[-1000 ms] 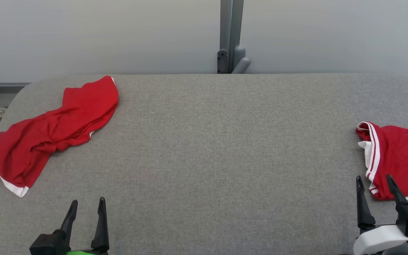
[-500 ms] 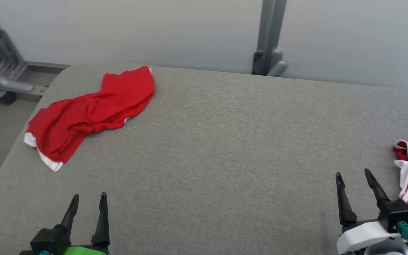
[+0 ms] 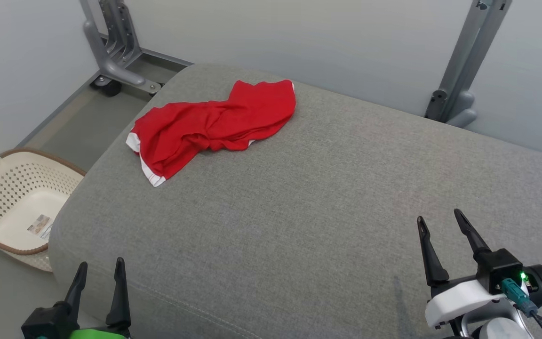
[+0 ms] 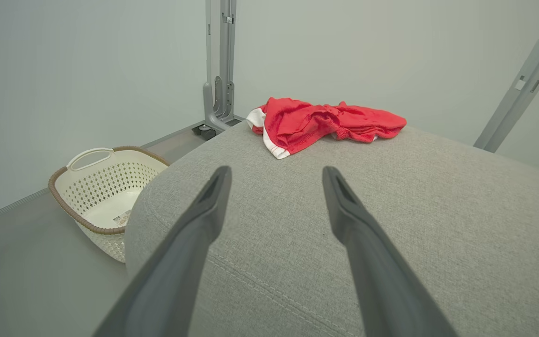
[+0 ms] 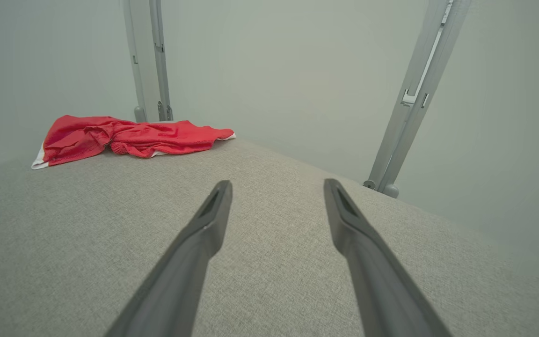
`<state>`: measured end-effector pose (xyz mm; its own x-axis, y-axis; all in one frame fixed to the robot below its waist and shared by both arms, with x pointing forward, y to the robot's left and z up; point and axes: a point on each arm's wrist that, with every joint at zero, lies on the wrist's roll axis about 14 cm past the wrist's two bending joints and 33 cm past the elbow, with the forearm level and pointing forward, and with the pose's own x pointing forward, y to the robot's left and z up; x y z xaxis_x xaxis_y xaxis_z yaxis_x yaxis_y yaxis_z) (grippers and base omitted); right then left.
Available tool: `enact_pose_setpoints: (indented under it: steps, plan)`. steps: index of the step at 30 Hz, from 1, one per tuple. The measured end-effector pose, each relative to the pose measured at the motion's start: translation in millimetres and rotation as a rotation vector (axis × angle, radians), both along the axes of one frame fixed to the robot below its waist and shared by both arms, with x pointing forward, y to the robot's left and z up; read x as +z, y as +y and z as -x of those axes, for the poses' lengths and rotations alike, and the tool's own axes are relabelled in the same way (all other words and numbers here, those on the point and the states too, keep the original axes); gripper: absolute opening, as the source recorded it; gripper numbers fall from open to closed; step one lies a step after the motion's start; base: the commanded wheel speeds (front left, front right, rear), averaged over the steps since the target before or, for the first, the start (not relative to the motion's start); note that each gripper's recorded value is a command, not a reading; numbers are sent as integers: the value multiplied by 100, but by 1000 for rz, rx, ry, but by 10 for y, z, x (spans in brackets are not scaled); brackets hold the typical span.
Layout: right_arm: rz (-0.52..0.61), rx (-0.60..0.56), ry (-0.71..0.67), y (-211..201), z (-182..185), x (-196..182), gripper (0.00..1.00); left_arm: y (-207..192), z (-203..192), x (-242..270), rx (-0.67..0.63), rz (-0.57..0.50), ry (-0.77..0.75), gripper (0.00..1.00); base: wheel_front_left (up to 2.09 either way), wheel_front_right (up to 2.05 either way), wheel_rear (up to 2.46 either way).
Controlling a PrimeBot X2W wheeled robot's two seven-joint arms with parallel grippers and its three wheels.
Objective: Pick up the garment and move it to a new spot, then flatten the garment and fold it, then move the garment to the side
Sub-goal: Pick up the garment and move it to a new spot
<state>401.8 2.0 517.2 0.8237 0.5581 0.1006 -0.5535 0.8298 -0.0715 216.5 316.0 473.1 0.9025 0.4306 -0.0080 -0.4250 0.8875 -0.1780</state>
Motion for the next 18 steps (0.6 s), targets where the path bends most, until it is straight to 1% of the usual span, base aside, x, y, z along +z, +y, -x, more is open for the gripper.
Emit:
enact_pose_setpoints:
  steps: [3, 9, 12, 13, 14, 16, 18]
  plan:
    - [8, 18, -15, 82, -46, 23, 100, 39, -7, 37, 15, 10, -15, 100, 0, 0, 0]
    - [16, 12, -75, 109, -334, 138, 100, 133, -384, 302, -1, 18, -87, 100, 0, 0, 0]
    - [31, 4, -125, 85, -568, 211, 100, 157, -717, 460, -33, 25, -122, 100, 0, 0, 0]
    - [47, 1, -161, 64, -755, 244, 100, 170, -996, 571, -60, 37, -146, 100, 0, 0, 0]
    - [53, -2, -178, 53, -849, 256, 100, 174, -1136, 590, -72, 59, -152, 100, 0, 0, 0]
    - [60, -11, -202, 16, -1042, 248, 100, 186, -1401, 564, -94, 107, -141, 100, 0, 0, 0]
    - [67, -27, -214, -44, -1230, 191, 100, 202, -1654, 480, -129, 129, -85, 100, 0, 0, 0]
